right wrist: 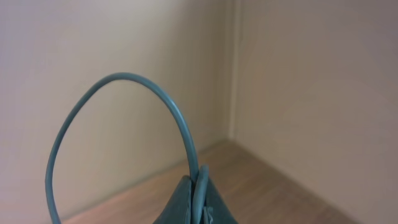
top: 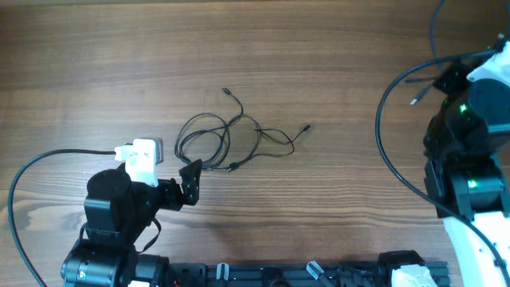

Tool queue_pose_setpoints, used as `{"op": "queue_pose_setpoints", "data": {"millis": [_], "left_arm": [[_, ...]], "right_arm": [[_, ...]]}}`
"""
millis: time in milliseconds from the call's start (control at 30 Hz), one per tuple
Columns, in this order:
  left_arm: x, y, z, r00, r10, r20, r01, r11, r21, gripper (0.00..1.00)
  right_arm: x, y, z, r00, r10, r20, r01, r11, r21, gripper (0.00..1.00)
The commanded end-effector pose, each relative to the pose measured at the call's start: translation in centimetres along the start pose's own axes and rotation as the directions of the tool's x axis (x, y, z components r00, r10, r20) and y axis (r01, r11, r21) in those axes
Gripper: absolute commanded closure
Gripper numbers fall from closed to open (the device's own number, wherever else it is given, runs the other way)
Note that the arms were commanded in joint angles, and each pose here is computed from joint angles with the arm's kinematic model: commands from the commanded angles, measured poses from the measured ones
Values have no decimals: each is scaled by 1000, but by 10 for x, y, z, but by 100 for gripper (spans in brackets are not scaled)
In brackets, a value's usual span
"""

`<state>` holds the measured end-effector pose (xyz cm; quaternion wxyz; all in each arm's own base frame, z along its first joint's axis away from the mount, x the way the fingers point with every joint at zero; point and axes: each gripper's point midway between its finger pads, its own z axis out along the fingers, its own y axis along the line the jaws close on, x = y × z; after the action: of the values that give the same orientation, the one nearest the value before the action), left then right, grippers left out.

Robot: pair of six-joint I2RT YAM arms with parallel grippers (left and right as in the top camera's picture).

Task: Untangle cables

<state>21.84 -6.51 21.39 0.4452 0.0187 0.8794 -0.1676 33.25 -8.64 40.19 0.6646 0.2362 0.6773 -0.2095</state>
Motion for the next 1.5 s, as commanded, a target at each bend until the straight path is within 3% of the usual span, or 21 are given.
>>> {"op": "queue_pose_setpoints", "data": {"millis": [0, 200, 267, 367, 500, 600, 867, 900, 933, 1033, 1067, 1100, 1133, 1467], "left_arm": [[1, 2, -1, 1000, 24, 1, -24, 1000, -14, 0], [3, 3, -1, 1000, 22, -9, -22, 1000, -16, 0], [3, 3, -1, 1000, 22, -9, -22, 1000, -16, 0], [3, 3, -1, 1000, 22, -8, -22, 1000, -16, 0], [3, 3, -1, 1000, 22, -9, -22, 1000, -16, 0], [3, 3, -1, 1000, 22, -8, -22, 1000, -16, 0], [3, 3, -1, 1000, 22, -8, -22, 1000, -16, 0], [3, 3, -1, 1000, 22, -8, -22, 1000, -16, 0], [3, 3, -1, 1000, 22, -9, -22, 1000, -16, 0], [3, 3, -1, 1000, 22, -8, -22, 1000, -16, 0], [3, 3, -1, 1000, 22, -8, -22, 1000, -16, 0], [3, 3, -1, 1000, 22, -9, -22, 1000, -16, 0], [3, 3, -1, 1000, 22, -9, -22, 1000, -16, 0], [3, 3, -1, 1000, 22, -8, -22, 1000, -16, 0]], "right_arm": [[-7, -22, 22, 985, -171, 25, 165, 974, 157, 96], [-22, -82, 78, 926, -374, 45, 324, 852, 412, 95], [2, -101, 117, 862, -506, -35, 476, 782, 402, 95], [63, -130, 161, 818, -547, -176, 572, 743, 347, 96], [170, -195, 197, 741, -514, -433, 657, 687, 310, 96], [224, -227, 202, 728, -442, -525, 647, 696, 312, 96], [256, -306, 186, 833, -169, -526, 450, 760, 469, 95], [260, -316, 181, 848, -112, -518, 406, 765, 500, 92], [269, -325, 177, 867, -27, -497, 324, 789, 523, 82], [294, -307, 183, 863, 122, -490, 96, 913, 396, 64], [297, -292, 188, 859, 137, -494, 34, 946, 322, 51], [297, -280, 191, 858, 137, -495, -2, 965, 264, 6], [298, -263, 195, 858, 131, -497, -36, 980, 196, 0], [333, -166, 185, 755, 55, -653, -67, 998, 6, 0]]}}
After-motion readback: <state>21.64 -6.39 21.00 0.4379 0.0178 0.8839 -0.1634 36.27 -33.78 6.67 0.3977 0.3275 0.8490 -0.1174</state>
